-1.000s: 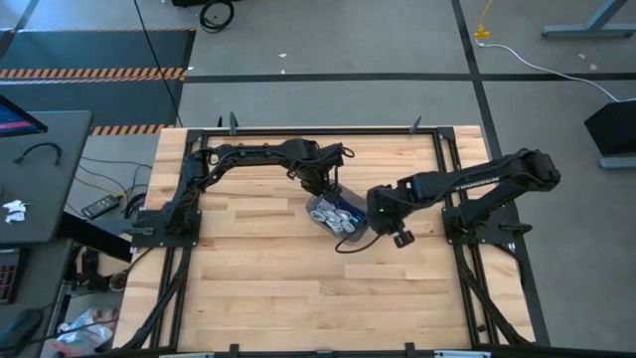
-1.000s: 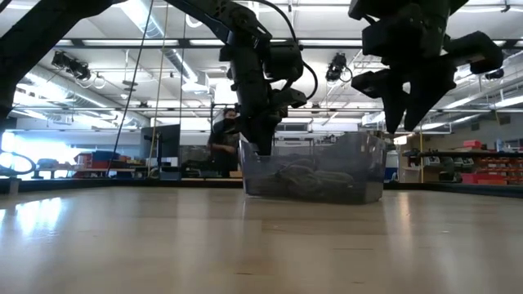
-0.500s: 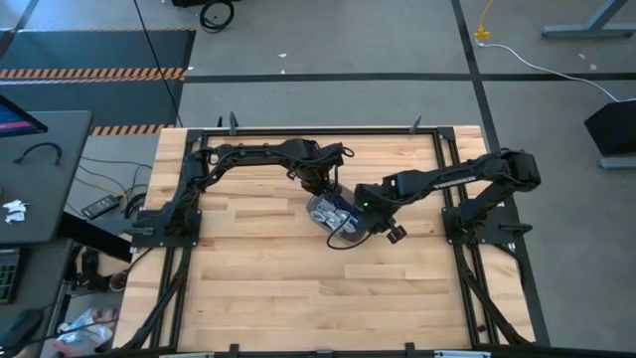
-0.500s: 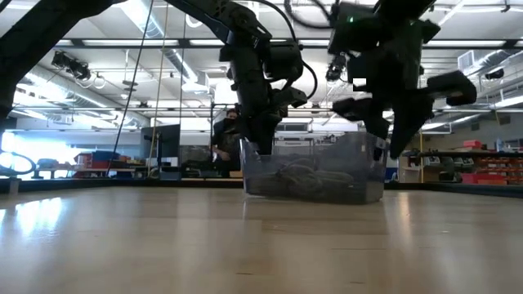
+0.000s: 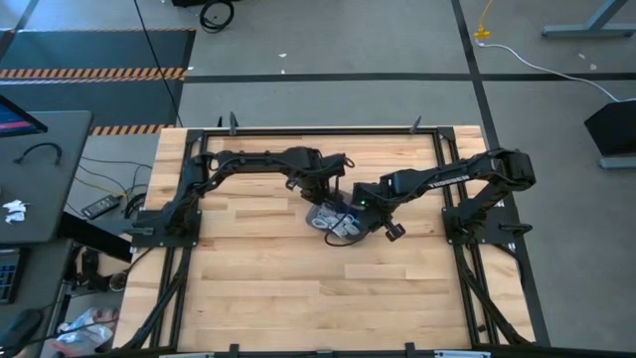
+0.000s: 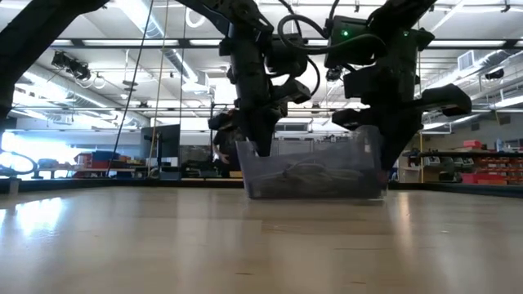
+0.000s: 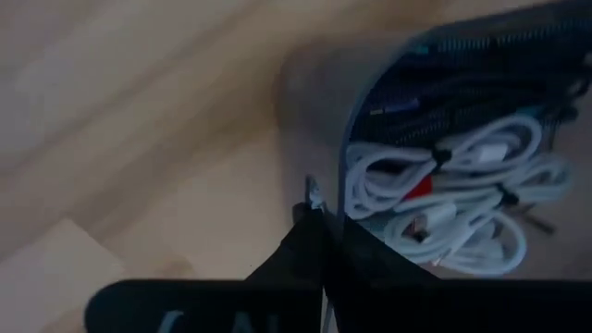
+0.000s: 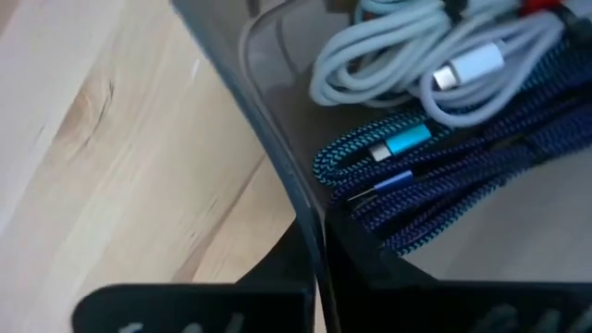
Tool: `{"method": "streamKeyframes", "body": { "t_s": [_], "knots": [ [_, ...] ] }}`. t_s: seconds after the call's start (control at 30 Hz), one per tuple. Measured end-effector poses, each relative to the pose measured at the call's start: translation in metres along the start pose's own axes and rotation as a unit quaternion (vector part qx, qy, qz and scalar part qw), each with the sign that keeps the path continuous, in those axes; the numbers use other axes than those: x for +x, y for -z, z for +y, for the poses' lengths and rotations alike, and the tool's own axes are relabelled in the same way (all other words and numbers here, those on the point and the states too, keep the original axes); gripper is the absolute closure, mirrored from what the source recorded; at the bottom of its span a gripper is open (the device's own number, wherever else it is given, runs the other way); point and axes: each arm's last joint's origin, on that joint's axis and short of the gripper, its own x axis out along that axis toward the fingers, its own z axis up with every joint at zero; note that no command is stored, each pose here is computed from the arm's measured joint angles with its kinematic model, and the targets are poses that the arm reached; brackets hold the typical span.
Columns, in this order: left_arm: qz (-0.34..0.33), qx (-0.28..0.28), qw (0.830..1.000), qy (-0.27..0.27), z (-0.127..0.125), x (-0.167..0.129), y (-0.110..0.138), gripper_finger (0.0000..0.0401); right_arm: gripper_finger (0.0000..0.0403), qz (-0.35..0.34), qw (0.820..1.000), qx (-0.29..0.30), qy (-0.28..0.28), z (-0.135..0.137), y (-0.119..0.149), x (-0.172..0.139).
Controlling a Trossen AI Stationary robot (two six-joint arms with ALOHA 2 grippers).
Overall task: Pick and place USB-C Cables
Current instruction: Move the gray bin to the center of the table
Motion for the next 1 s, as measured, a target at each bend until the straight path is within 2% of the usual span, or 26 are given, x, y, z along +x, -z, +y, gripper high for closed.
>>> {"method": "streamKeyframes", "body": {
  "t_s": [0.33,0.53,0.77,1.0],
  "knots": [
    [0.060,-0.017,0.998,-0.005,-0.019,0.003,0.032,0.0394,0.0393,0.001,0.999,-0.033,0.011,-0.003,0.001,-0.001],
    [0.073,-0.027,0.996,-0.031,-0.017,0.001,0.039,0.0394,0.0393,-0.013,0.998,-0.063,0.028,-0.002,-0.010,-0.007],
    [0.064,-0.054,0.993,-0.079,0.004,-0.020,0.032,0.0394,0.0398,-0.051,0.995,-0.069,0.050,-0.009,-0.033,-0.027],
    [0.002,-0.078,0.995,-0.060,0.014,-0.043,0.017,0.0394,0.0399,-0.069,0.996,-0.045,0.019,-0.004,-0.035,-0.029]
  ]
}}
